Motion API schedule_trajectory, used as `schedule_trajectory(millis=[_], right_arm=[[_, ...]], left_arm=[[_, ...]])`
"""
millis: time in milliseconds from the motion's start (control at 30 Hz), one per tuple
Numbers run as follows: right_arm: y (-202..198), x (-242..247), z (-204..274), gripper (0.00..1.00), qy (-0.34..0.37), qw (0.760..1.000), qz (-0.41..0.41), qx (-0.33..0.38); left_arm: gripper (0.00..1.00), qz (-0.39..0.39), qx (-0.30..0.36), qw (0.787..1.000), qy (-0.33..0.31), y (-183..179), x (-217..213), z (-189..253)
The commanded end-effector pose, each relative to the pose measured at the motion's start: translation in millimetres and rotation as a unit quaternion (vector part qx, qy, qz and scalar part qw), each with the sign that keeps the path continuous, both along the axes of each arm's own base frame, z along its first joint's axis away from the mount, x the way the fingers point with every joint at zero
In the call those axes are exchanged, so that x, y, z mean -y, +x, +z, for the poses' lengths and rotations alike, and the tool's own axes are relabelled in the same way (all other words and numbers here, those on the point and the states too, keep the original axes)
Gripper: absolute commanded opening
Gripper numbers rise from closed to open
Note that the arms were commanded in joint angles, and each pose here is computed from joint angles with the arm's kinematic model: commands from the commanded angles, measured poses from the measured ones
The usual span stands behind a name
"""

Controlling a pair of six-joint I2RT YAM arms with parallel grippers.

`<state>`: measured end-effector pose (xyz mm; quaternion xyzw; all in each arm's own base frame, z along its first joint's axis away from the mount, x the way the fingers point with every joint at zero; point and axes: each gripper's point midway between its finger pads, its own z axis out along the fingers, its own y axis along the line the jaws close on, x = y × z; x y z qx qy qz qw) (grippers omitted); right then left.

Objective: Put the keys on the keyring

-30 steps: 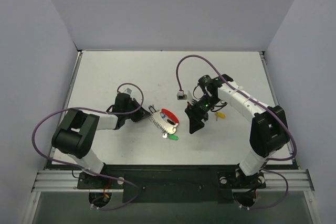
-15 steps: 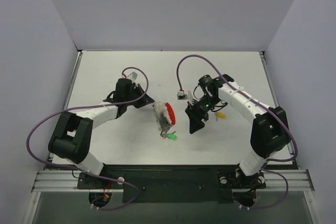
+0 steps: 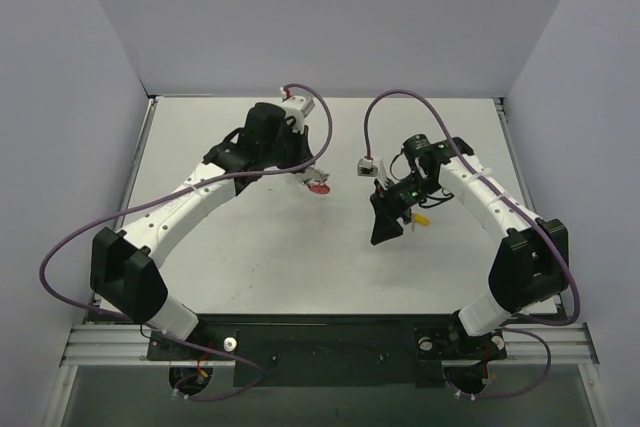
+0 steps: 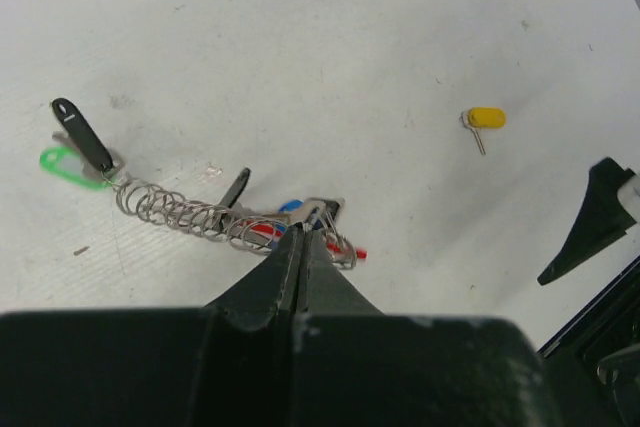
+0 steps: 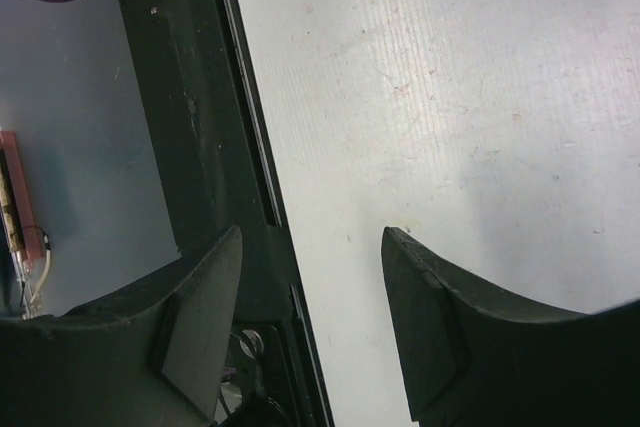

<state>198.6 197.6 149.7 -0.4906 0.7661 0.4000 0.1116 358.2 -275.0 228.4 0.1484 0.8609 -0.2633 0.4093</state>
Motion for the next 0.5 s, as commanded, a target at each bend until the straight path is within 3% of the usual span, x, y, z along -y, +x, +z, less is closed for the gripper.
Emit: schedule_trajectory(millis=[0,300,467], right_arm=[[-9,4,19,0.54,0.031,1.000,-0.004,-0.002],[-8,9,22,0.54,0.038,0.999,-0.013,0.002],[-8,10,21,0.54,0.041,0.999,-0.014,0.002]], left_arm=[[0.00,-0.055,0.024,0.994,0.086,-20,4,6],[0.00,-0.090,-0.031,0.988,0.124,-49,34,-76],[0.00,-0.097,-0.034,0.988,0.113,-69,40,-90]])
